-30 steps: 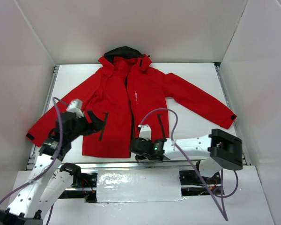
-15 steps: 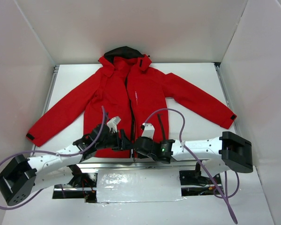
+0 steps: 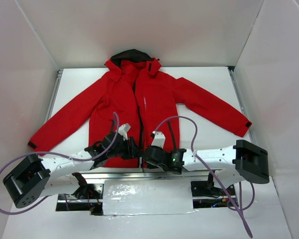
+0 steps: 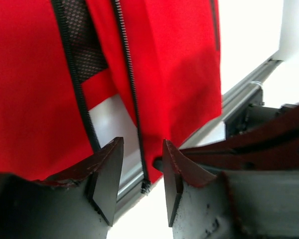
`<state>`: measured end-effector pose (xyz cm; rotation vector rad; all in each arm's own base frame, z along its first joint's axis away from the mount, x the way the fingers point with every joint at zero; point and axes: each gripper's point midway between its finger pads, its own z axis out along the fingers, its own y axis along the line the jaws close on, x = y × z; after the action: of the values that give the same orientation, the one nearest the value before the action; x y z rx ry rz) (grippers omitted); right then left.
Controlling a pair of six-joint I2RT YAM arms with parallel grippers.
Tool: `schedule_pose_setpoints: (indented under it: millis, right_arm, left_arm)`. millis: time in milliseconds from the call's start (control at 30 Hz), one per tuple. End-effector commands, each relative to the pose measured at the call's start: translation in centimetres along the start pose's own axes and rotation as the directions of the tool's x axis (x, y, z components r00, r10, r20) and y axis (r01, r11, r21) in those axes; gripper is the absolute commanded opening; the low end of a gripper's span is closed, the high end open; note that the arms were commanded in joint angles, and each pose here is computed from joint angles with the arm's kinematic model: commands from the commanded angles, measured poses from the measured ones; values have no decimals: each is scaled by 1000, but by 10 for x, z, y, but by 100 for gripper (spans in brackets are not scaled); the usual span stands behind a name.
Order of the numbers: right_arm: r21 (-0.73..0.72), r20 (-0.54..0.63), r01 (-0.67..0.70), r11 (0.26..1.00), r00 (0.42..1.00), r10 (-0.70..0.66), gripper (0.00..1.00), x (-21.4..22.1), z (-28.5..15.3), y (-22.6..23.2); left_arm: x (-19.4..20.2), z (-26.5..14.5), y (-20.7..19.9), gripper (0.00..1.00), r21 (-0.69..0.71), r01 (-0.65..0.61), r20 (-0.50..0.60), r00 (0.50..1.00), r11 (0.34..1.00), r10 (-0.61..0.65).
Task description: Zip up the jacket
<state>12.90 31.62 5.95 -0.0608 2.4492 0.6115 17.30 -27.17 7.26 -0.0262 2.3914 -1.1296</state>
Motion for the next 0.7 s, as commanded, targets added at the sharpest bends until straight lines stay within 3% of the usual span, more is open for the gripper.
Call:
schedule_pose_setpoints:
  millis: [0,400,667]
  right_arm:
    - [-47,43,-43,998,998,45,0,-11,-4,10]
    - [-37,62,-37,999,997,39,0,-15,-4,7]
    - [-27,69,-43,999,997,44,0,-18,-5,5]
  left_arm:
    - [-17,8,-19,48,44,-28,49,998,999,26]
    - [-6,19,-22,51,115,-17,7,1000,993,16]
    - [4,22,-8,38,94,-3,-8,1000,996,3]
